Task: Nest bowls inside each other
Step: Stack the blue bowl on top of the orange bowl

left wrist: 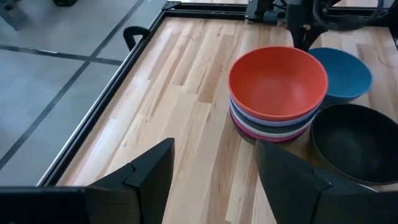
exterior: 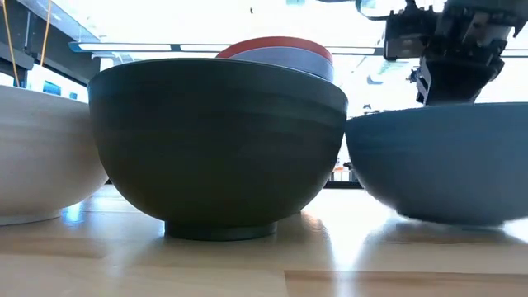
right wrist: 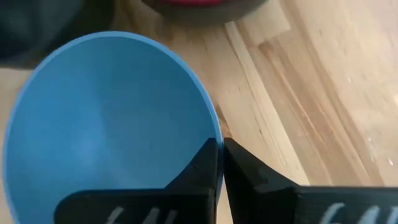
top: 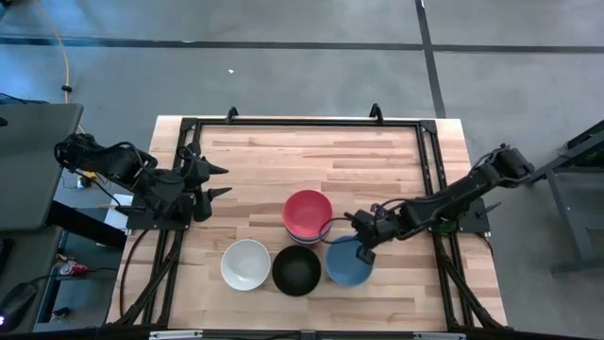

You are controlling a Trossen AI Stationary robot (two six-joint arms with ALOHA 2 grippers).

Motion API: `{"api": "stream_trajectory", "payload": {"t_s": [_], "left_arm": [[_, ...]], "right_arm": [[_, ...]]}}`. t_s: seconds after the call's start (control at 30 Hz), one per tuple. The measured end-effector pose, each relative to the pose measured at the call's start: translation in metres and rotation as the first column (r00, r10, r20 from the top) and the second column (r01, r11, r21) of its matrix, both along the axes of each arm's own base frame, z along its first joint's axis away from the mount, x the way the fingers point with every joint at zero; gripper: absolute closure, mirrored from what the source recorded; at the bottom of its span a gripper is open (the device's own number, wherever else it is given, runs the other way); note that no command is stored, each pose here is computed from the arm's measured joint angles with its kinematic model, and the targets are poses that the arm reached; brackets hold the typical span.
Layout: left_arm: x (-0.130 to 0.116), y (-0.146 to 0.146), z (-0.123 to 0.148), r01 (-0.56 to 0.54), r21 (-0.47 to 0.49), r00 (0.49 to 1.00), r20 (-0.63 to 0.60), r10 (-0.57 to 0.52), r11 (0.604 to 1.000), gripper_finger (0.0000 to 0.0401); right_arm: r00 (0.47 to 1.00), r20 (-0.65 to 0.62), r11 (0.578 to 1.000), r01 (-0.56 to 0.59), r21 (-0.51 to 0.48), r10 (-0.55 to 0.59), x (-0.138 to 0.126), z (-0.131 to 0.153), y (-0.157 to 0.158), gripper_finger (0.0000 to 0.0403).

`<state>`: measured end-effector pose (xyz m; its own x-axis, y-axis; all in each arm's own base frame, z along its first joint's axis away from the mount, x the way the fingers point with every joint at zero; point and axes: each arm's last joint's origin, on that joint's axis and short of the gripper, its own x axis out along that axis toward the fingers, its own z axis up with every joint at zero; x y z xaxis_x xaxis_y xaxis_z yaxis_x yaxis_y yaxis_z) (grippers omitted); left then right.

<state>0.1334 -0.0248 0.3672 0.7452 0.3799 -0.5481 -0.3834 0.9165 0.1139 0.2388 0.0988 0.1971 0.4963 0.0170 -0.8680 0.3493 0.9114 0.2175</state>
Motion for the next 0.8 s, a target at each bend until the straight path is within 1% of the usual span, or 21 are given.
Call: {"api": "stream_trajectory", "payload": {"t_s": [0.17, 0.27, 0.4, 0.47, 0.63, 0.8], "left_arm": [[0.000, 0.000, 0.000, -0.001, 0.004, 1.000, -0.001, 0.001, 1.000, 0.0190], [0.000, 0.000, 0.000, 0.000, 0.005, 1.000, -0.002, 0.000, 1.000, 0.0190], [0.000, 0.000, 0.000, 0.000, 0.006, 1.000, -0.002, 0.000, 1.000, 0.0190], [0.000, 0.000, 0.000, 0.000, 0.005, 1.000, -0.002, 0.000, 1.000, 0.0190], [0.001, 0.000, 0.000, -0.010, 0.007, 1.000, 0.000, 0.010, 1.000, 0.0190], [0.004, -0.001, -0.002, -0.009, 0.010, 1.000, -0.012, 0.010, 1.000, 0.0190]], "right_arm": [[0.996, 0.079, 0.999, 0.032, 0.025, -0.034, -0.009, 0.020, -0.005, 0.0402], [0.993, 0.103, 0.997, 0.058, 0.056, -0.063, -0.017, 0.031, -0.009, 0.0403], [0.990, 0.088, 0.989, 0.101, 0.106, -0.111, -0.026, 0.043, -0.016, 0.0403], [0.990, 0.064, 0.988, 0.119, 0.097, -0.125, -0.029, 0.053, -0.020, 0.0403], [0.993, 0.051, 0.993, 0.106, 0.051, -0.109, -0.027, 0.093, -0.029, 0.0403], [0.985, 0.137, 0.995, 0.102, 0.016, -0.103, -0.025, 0.143, -0.042, 0.0403]]}}
